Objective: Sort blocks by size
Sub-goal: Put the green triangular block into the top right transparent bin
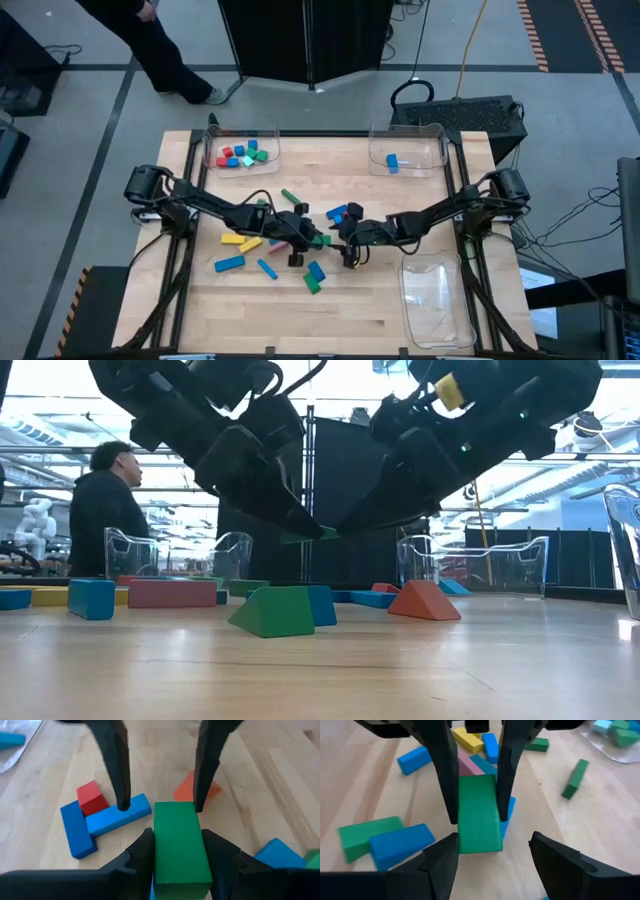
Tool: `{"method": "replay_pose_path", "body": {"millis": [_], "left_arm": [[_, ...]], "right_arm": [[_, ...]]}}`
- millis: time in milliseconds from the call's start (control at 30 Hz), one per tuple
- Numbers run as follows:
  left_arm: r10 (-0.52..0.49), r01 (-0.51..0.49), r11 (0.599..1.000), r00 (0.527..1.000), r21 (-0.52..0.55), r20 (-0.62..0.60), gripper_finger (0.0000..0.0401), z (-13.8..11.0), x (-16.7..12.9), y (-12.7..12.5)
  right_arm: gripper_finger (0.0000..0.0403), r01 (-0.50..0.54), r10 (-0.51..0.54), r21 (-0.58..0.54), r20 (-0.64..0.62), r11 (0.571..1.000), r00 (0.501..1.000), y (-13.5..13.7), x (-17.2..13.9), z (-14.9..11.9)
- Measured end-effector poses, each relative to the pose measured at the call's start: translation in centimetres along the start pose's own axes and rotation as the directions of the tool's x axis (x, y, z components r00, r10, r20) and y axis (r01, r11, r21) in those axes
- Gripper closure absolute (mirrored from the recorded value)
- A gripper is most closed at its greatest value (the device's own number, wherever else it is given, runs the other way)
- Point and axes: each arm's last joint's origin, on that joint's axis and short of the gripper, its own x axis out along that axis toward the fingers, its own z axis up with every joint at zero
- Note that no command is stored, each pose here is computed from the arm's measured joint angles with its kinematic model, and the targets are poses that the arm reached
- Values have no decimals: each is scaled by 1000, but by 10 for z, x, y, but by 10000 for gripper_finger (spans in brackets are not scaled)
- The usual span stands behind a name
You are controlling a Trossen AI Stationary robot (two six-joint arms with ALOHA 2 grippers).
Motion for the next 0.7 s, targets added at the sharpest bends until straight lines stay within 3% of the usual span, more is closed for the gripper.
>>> {"method": "replay_pose_path", "body": {"millis": [267, 400, 700], "left_arm": [[-8, 8, 1000, 1000, 13, 26, 273, 3, 0, -3], [-5, 8, 999, 997, -46, 76, 273, 8, 0, -3], [-1, 5, 998, 998, -59, 70, 273, 7, 0, -3]], "right_arm": [[167, -57, 57, 8, 14, 998, 998, 2, 0, 2], [171, -90, 89, 22, 37, 996, 995, 3, 0, 5], [214, -87, 87, 19, 33, 996, 996, 3, 0, 4]]}}
